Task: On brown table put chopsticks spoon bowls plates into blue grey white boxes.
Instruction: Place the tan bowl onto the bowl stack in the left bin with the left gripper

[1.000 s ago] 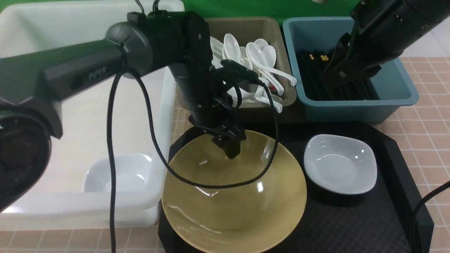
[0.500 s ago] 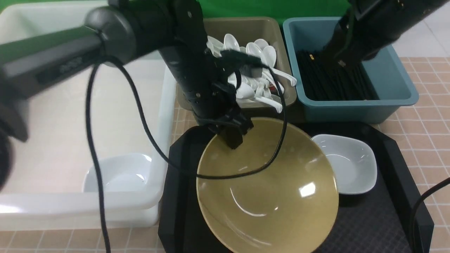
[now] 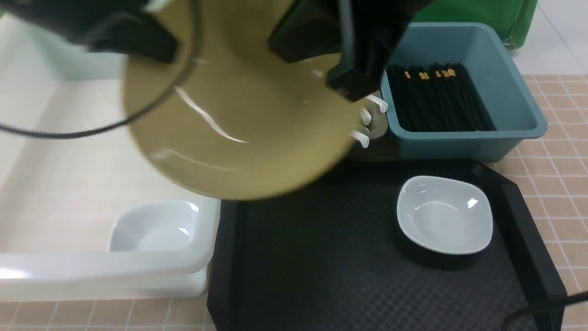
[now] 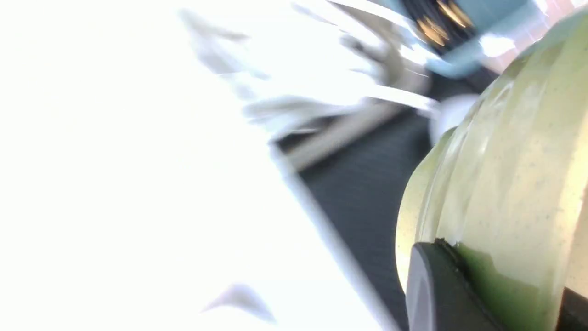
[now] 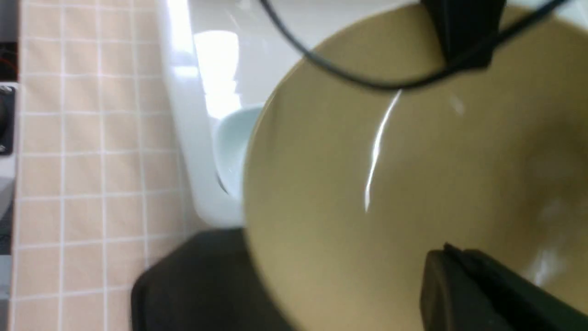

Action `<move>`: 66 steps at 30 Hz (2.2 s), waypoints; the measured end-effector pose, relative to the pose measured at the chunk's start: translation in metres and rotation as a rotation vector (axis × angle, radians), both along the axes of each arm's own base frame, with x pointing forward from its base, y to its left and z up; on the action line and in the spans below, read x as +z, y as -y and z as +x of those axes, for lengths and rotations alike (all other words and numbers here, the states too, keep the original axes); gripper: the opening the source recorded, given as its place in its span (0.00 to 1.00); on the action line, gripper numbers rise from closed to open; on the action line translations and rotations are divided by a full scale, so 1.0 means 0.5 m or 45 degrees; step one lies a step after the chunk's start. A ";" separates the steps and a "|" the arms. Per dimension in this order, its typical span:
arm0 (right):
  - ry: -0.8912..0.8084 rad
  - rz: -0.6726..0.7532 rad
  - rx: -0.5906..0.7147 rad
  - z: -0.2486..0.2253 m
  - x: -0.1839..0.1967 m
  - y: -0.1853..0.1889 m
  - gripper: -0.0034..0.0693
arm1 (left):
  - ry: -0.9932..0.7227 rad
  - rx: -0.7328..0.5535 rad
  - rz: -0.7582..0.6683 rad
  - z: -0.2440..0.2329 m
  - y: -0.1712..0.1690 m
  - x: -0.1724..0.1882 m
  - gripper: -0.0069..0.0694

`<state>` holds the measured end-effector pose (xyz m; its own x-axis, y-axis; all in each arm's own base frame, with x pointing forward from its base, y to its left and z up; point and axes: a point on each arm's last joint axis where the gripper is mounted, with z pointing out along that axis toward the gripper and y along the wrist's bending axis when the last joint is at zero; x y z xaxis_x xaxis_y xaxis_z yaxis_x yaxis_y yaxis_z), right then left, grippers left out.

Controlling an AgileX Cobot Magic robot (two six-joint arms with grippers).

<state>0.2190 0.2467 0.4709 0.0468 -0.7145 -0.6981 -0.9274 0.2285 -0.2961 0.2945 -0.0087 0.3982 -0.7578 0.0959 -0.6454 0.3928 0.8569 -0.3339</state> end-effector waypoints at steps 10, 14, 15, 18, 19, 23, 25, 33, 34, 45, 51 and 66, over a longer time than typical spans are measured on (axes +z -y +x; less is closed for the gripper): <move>0.036 0.023 0.025 -0.002 -0.001 -0.016 0.10 | 0.002 0.863 -0.001 -0.083 -0.277 -0.113 0.10; 0.029 0.017 0.024 0.004 -0.008 -0.023 0.10 | 0.002 0.983 -0.014 -0.059 -0.320 -0.156 0.10; 0.028 0.016 0.024 0.005 -0.009 -0.023 0.10 | -0.009 1.008 -0.041 -0.046 -0.329 -0.174 0.10; 0.028 0.016 0.024 0.005 -0.009 -0.024 0.10 | -0.047 1.037 -0.099 -0.017 -0.349 -0.218 0.10; 0.029 0.016 0.024 0.005 -0.009 -0.024 0.10 | -0.063 1.051 -0.113 -0.007 -0.357 -0.237 0.10; 0.028 0.015 0.024 0.005 -0.009 -0.023 0.10 | -0.121 1.062 -0.103 0.015 -0.377 -0.289 0.10; 0.030 0.014 0.024 0.005 -0.009 -0.023 0.10 | -0.117 1.059 -0.086 0.022 -0.384 -0.298 0.10; 0.041 -0.045 0.005 0.023 -0.029 -0.033 0.10 | -0.127 1.064 -0.051 0.033 -0.401 -0.322 0.18; 0.040 -0.052 0.004 0.026 -0.033 -0.035 0.10 | -0.127 1.065 -0.058 0.033 -0.401 -0.321 0.22; 0.034 -0.056 0.003 0.028 -0.036 -0.037 0.11 | -0.137 0.900 -0.098 0.035 -0.386 -0.301 0.62; 0.029 -0.061 0.003 0.027 -0.036 -0.036 0.11 | -0.228 0.775 -0.193 0.037 -0.364 -0.260 0.69; 0.072 -0.113 -0.062 0.037 -0.038 -0.027 0.11 | -0.071 0.851 0.104 -0.042 -0.324 -0.044 0.36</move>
<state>0.2375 0.2604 0.4519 0.0481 -0.7758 -0.6292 -0.8971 0.2435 -0.3688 0.2736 0.1533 0.3761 -0.7032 -0.3583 -0.6141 -0.2467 0.9330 -0.2619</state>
